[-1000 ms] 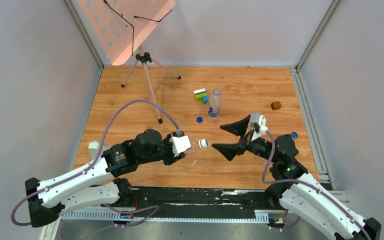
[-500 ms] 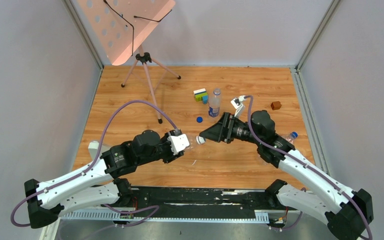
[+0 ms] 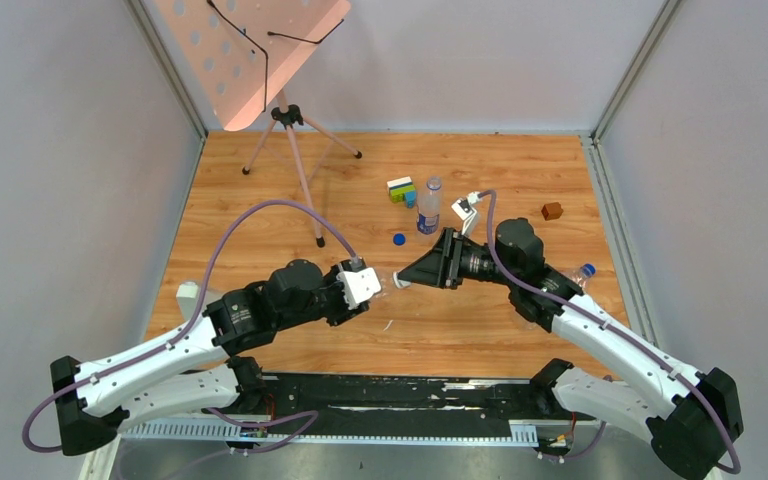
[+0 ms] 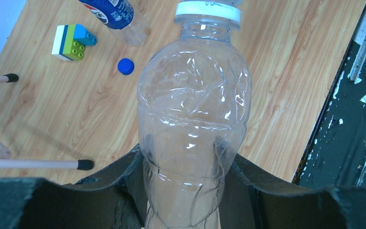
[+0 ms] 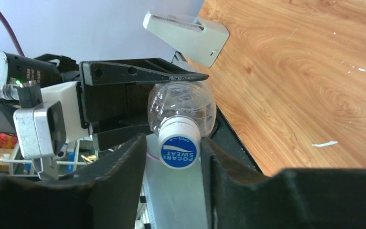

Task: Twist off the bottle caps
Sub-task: Unscrew the bottle cap from the plastic bottle, then place the bottle cap at the center of the board.

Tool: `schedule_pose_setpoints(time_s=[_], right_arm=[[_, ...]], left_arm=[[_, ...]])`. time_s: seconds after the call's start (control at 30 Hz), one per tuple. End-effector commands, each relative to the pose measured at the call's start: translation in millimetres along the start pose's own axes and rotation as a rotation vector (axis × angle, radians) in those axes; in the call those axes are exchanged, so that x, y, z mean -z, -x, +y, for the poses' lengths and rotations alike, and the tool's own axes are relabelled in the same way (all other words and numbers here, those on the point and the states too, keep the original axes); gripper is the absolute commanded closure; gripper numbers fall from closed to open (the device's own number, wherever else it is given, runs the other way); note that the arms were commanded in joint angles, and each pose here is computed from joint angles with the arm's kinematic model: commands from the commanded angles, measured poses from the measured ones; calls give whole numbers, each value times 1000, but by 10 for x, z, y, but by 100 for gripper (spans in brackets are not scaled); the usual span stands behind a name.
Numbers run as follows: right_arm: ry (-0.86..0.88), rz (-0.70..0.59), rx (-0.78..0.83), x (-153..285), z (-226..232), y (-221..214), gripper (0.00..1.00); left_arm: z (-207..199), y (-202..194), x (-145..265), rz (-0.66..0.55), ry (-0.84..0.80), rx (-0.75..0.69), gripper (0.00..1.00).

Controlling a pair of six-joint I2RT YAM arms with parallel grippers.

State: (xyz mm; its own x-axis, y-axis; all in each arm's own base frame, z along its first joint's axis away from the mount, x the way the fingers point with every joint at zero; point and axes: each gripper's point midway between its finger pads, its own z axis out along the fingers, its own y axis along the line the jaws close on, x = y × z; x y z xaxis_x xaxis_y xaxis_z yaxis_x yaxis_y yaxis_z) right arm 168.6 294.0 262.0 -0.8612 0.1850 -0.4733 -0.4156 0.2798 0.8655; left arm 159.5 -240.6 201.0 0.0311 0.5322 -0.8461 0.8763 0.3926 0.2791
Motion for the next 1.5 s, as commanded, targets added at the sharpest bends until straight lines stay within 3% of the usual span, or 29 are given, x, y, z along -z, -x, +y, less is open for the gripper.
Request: schedule_pose_setpoints(time_s=[0.0,0.13,0.23,0.5,0.63,0.7,0.87,1.0,1.17,1.37,1.47], right_arm=[[64,-2,62,14,178,55,60],[72,14,121,24,182,34,81],[77,21,189,32,168,23,91],[201,13,606,165,280,-41,95],[424,62,900,354,432,-341,95],[491,52,1044,412,414,-447,100],[426,-70,1283,453,328,-327,100],[323,-161,1363,480,238,-182,100],[54,-297,1210,474,-34,195,100],[-602,-430,606,586,-1242,673,94],[-735,-382,407,567,-1616,610,94]], left_arm=[[63,129,-14,-51,23,-8,100],[75,140,-10,-55,32,5,100],[46,149,-9,-51,18,34,99],[-112,213,12,-59,-75,63,100],[-193,273,45,-85,-126,68,100],[-219,292,58,-96,-144,66,100],[-245,302,65,-101,-163,57,100],[-242,293,50,-97,-161,53,100],[-74,203,17,-54,-61,62,100],[239,171,105,-54,126,96,100],[281,206,148,-105,158,115,100]])
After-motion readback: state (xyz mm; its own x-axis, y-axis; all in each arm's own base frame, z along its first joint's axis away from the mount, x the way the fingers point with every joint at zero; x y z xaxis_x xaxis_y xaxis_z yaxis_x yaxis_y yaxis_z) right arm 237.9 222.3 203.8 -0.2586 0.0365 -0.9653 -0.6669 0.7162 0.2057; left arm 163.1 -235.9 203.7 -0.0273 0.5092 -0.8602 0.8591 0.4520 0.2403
